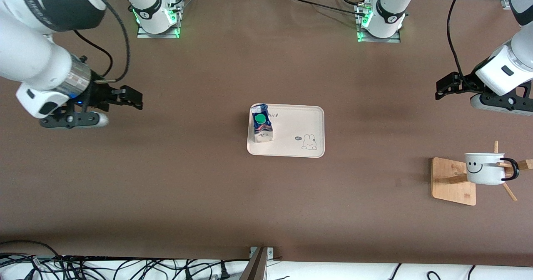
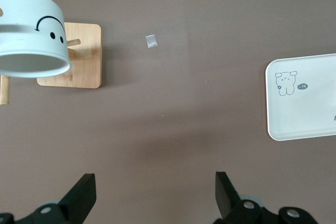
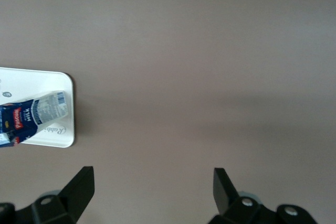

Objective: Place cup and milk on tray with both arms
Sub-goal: 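Withdraw the right gripper while the left gripper reaches the mug, then lower the left gripper to the white mug on the stand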

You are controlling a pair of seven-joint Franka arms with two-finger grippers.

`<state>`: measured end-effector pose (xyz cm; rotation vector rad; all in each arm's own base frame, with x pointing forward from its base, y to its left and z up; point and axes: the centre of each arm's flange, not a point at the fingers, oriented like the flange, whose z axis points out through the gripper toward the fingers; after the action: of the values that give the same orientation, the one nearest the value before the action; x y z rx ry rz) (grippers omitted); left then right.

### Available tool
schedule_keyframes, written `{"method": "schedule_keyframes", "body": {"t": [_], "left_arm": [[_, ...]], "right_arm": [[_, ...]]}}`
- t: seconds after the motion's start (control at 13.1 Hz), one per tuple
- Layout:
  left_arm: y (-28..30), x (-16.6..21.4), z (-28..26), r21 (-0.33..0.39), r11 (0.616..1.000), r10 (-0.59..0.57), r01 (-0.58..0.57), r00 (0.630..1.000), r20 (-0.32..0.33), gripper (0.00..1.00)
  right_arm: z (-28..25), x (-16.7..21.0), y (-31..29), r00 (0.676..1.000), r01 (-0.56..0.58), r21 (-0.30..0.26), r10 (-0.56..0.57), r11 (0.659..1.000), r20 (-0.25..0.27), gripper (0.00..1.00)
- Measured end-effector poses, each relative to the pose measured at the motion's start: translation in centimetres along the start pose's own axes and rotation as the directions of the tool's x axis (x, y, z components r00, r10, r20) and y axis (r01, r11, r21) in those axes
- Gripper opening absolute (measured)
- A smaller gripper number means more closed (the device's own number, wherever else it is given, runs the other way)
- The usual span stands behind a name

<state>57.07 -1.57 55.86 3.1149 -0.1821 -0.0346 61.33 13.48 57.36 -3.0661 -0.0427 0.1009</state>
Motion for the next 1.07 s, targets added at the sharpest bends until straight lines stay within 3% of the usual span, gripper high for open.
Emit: {"method": "schedule_keyframes", "body": {"t": [0.38,0.69,1.07], "left_arm": [[0.5,3.0,0.1,-0.003,1.000,0.005,-0.004,0.999,0.041,1.00],[-1.3,7.8,3.9,0.006,1.000,-0.027,0.027,0.998,0.062,1.00],[-4.5,8.7,4.8,0.107,0.947,-0.304,0.303,0.953,-0.009,1.00]], "right_arm": [[-2.3,-3.7,3.4,1.000,0.015,-0.009,-0.015,1.000,-0.011,1.00],[-2.5,-6.4,4.4,0.999,0.024,-0.017,-0.024,1.000,-0.023,1.00],[-2.7,-6.8,4.7,0.999,0.028,-0.060,-0.031,0.998,-0.034,1.00]]}}
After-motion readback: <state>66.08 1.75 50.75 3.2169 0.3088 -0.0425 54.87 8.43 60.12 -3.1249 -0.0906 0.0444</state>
